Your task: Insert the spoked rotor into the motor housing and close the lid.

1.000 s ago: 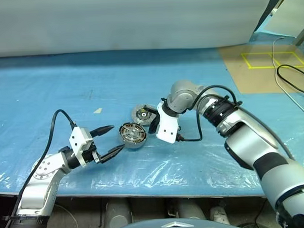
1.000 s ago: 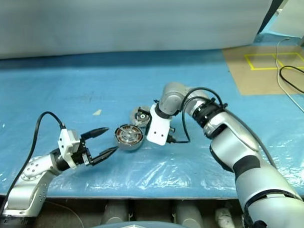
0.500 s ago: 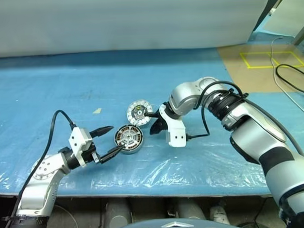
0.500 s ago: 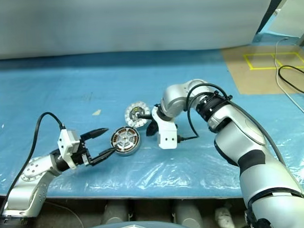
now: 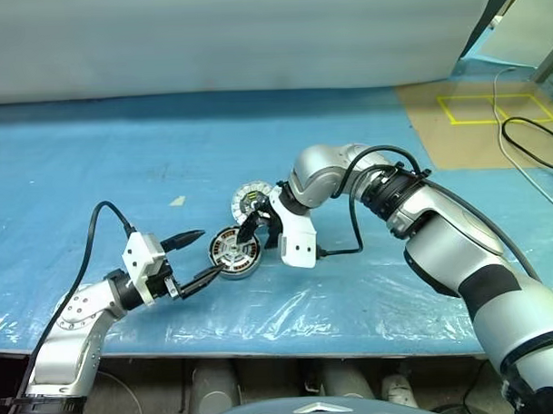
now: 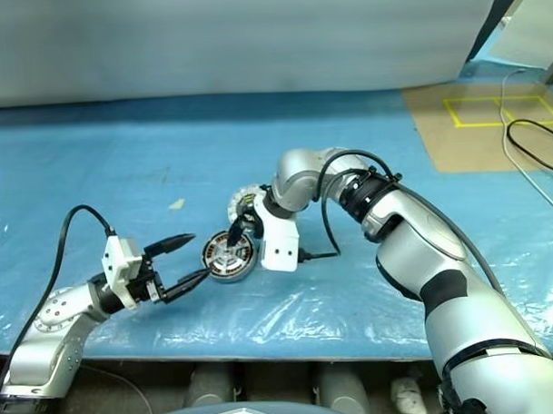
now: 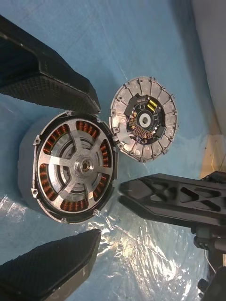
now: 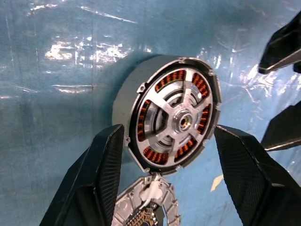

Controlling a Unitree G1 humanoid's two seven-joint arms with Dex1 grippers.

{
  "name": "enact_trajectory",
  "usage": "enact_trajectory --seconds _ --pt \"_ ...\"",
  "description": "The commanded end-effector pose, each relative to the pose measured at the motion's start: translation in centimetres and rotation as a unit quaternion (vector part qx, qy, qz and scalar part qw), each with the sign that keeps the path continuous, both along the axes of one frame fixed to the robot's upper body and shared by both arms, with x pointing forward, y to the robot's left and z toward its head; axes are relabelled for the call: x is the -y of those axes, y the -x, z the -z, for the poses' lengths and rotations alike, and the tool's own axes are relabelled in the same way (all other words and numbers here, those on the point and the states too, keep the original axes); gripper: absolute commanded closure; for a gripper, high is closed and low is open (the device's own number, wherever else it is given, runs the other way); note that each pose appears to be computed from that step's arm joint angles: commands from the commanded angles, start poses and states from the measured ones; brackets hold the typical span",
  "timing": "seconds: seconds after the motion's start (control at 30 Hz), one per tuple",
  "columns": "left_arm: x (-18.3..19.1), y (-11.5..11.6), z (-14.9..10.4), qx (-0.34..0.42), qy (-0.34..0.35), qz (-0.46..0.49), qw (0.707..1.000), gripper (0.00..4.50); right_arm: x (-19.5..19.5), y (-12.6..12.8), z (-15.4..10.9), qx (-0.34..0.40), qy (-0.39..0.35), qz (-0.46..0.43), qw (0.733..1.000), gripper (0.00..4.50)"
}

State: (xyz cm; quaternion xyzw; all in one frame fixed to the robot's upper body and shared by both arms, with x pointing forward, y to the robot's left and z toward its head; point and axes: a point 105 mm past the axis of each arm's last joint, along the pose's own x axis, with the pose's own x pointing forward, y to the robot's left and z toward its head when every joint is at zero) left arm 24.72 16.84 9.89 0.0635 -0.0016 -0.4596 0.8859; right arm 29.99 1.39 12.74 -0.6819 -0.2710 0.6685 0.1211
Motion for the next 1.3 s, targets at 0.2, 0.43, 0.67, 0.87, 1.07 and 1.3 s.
enact_trajectory --seconds 0.2,0.43,0.67,0.87,1.07,1.3 --pt "0.2 0.1 -1.0 0.020 0.001 0.000 1.000 0.36 0.8 -0.2 1.4 0.007 0.021 -0.004 1.000 1.30" --pt "0.3 0.1 -1.0 0.020 0.002 -0.002 1.000 0.36 0.9 -0.2 2.3 0.001 0.031 0.001 1.000 1.30" --pt "0.4 0.0 -0.9 0.021 0.002 -0.004 1.000 0.36 0.6 -0.1 3.3 0.000 0.036 -0.003 0.999 1.71" --pt "0.4 0.0 -0.9 0.021 0.002 -0.005 1.000 0.36 0.6 -0.5 2.7 0.018 0.037 -0.010 0.999 3.46" --pt "0.4 -0.3 -0.9 0.023 0.004 -0.007 1.000 0.36 0.7 -0.7 2.0 0.039 0.036 -0.028 0.998 4.50" --pt "0.4 -0.7 -0.9 0.026 0.005 -0.006 1.000 0.36 1.5 -1.4 0.9 0.087 0.042 -0.047 0.994 4.50"
